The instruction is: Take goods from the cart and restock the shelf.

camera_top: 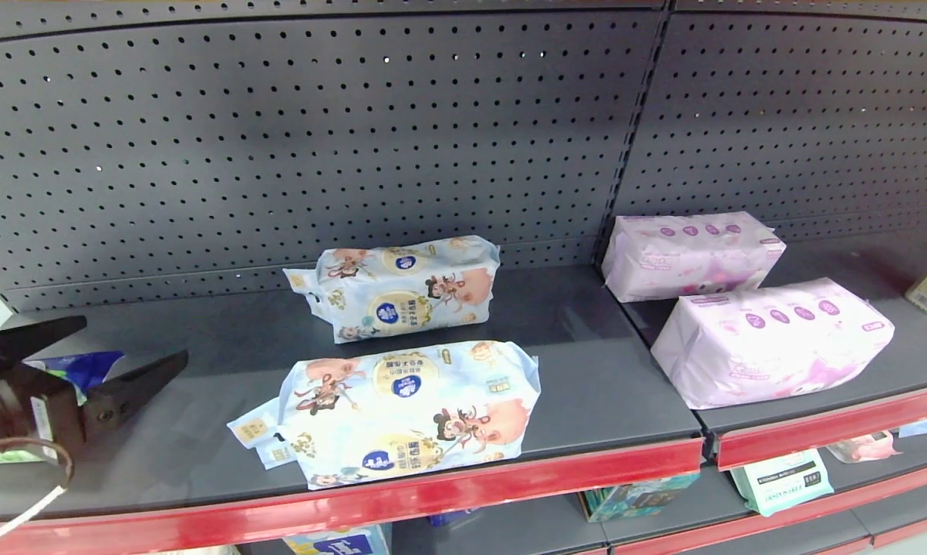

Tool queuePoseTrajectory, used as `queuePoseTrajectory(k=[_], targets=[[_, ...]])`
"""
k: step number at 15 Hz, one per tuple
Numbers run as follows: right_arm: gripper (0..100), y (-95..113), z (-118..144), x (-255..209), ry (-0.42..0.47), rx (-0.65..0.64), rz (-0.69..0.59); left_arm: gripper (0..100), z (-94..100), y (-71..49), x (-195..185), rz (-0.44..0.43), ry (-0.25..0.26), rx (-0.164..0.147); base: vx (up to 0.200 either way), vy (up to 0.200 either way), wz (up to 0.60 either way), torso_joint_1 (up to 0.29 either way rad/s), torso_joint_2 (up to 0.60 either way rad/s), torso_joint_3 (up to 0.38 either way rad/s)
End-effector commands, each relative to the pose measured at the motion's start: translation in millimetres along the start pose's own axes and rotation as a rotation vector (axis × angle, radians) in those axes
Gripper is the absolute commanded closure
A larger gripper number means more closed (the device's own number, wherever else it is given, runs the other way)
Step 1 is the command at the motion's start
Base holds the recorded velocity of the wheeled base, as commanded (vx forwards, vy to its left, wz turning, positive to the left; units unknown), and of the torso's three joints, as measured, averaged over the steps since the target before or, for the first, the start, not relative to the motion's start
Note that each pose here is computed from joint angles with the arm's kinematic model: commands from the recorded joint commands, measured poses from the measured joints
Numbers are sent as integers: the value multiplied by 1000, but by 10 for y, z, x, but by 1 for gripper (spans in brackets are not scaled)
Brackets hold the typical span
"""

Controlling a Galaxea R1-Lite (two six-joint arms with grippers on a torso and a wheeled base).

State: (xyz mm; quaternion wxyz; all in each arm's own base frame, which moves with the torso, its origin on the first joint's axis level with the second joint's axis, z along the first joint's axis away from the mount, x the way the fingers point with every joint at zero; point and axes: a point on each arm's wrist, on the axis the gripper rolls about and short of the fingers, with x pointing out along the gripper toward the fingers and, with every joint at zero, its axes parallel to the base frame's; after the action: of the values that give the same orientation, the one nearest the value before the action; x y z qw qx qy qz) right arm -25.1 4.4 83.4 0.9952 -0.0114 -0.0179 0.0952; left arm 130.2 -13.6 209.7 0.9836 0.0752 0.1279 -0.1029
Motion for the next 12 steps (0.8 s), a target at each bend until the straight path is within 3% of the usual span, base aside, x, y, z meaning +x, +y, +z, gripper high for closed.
queuePoseTrajectory(k=[1, 2, 4, 10, 12], targets=[[0, -12, 1, 4, 6, 0, -48, 0, -48, -23, -282, 52, -73, -31, 0, 0, 0, 0, 0, 0], [0, -24, 0, 9, 14, 1, -100, 0, -88, -31, -356, 79, -81, -41, 0, 0, 0, 0, 0, 0], [0, -8, -3, 0, 0, -42, -25, 0, -207, -55, -498, 121, -68, -67, 0, 0, 0, 0, 0, 0], [0, -6, -3, 0, -1, -51, -16, 0, -281, -83, -667, 128, -72, -69, 0, 0, 0, 0, 0, 0], [0, -6, -3, 0, 0, -51, -18, 0, -281, -82, -671, 134, -72, -69, 0, 0, 600, 5, 7, 5]])
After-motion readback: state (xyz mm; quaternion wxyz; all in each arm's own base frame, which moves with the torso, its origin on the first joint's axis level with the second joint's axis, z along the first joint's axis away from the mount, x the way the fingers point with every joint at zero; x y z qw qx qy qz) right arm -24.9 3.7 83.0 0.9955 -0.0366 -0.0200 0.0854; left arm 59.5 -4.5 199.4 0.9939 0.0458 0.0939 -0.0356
